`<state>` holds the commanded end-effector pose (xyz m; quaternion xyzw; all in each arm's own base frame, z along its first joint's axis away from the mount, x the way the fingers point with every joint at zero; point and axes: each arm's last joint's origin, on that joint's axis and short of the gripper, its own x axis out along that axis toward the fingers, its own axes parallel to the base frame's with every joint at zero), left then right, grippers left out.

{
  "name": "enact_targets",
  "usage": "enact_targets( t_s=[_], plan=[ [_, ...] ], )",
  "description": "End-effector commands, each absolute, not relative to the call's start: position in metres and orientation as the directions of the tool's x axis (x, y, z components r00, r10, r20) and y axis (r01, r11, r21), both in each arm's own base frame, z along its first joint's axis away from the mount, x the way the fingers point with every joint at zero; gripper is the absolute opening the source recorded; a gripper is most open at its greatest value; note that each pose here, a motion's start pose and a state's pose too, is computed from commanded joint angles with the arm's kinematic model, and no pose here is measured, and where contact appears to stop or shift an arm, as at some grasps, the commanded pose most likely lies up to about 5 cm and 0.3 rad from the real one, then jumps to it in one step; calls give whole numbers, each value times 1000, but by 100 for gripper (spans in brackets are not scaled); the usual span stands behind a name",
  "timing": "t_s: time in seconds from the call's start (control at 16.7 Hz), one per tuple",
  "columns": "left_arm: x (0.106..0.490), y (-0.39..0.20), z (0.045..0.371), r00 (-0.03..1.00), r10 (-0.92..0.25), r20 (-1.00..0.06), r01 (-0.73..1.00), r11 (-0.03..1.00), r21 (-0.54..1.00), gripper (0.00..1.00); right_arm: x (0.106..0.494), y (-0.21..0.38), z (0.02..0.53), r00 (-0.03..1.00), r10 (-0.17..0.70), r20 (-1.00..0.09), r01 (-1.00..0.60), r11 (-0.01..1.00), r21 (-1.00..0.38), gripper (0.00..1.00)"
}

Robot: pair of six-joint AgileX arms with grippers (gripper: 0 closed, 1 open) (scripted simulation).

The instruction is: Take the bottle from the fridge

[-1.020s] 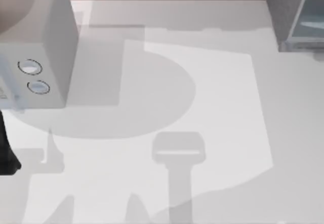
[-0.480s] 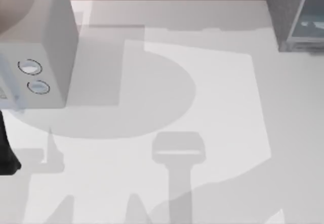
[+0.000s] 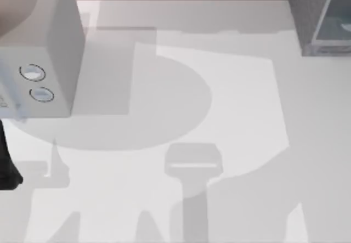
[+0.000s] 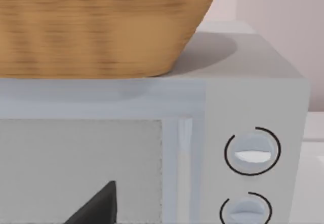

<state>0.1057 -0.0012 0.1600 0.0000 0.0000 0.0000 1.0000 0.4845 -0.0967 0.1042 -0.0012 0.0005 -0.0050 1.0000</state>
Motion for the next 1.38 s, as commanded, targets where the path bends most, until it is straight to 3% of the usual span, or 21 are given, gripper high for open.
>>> enact_targets(
  t_s=[0.24,1.02,1.38],
  plan=[
    [106,-1,160,1000,0,0,0,1000,0,100,485,-97,104,1000,-10,-1,10,1000,-2,100],
    [106,-1,160,1000,0,0,0,1000,0,100,485,-97,104,1000,-10,-1,10,1000,-2,2],
    [106,-1,160,1000,0,0,0,1000,0,100,485,-97,104,1000,-10,-1,10,1000,-2,0]
  ],
)
